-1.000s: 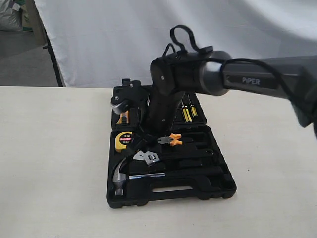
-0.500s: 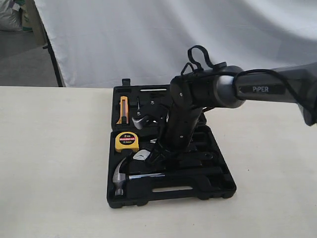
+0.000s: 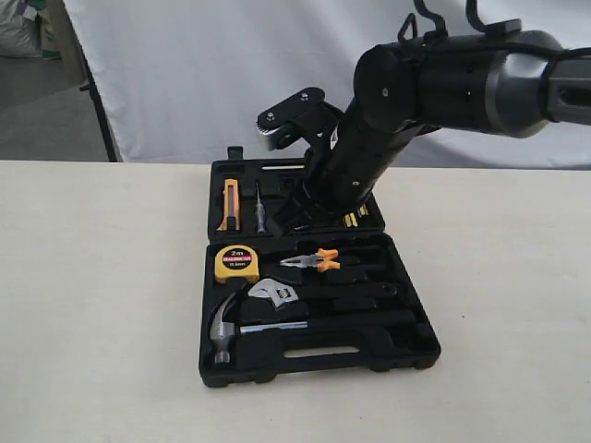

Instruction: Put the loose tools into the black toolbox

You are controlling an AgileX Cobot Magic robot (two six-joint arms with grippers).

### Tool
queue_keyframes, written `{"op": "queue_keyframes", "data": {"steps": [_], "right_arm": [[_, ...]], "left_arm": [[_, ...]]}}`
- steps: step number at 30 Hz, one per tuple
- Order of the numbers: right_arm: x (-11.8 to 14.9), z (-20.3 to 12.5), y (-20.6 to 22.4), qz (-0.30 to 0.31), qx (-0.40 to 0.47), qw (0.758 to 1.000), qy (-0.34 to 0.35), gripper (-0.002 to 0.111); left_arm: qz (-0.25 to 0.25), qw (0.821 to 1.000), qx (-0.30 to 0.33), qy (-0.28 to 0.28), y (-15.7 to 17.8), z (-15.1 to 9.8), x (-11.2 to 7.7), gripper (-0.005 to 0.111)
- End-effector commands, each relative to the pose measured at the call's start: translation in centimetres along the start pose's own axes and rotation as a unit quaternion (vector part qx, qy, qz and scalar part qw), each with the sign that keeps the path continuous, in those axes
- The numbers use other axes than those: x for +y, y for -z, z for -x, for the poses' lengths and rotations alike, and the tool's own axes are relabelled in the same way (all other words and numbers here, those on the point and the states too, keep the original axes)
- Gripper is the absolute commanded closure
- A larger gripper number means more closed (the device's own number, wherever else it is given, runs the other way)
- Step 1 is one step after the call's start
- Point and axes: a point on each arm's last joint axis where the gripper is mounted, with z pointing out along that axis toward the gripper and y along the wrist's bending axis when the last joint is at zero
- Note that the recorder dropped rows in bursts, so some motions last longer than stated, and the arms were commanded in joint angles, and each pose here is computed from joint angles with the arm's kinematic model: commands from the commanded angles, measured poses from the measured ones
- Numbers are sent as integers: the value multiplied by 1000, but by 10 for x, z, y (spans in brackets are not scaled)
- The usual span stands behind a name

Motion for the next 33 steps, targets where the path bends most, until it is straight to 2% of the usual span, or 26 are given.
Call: {"op": "queue_keyframes", "data": {"steps": [1,8,12,17,22,33], "right_arm": [[-3,-1,4,-3,3,1000,-16,109],[-1,-9,5,6,48,998,-27,109],[2,-20,11,4,41,998,-41,109],[7,-41,25,-11,-37,997,-71,109],[15,-62,36,-6,-162,972,-170,109],[32,-139,45,-7,-211,951,-227,109]], "left_arm": [[10,1000,-10,0,0,2,1,106],[10,1000,-10,0,0,2,1,106],[10,1000,-10,0,0,2,1,106],[10,1000,-10,0,0,2,1,106],[10,1000,-10,0,0,2,1,106],[10,1000,-10,0,0,2,1,106]]}}
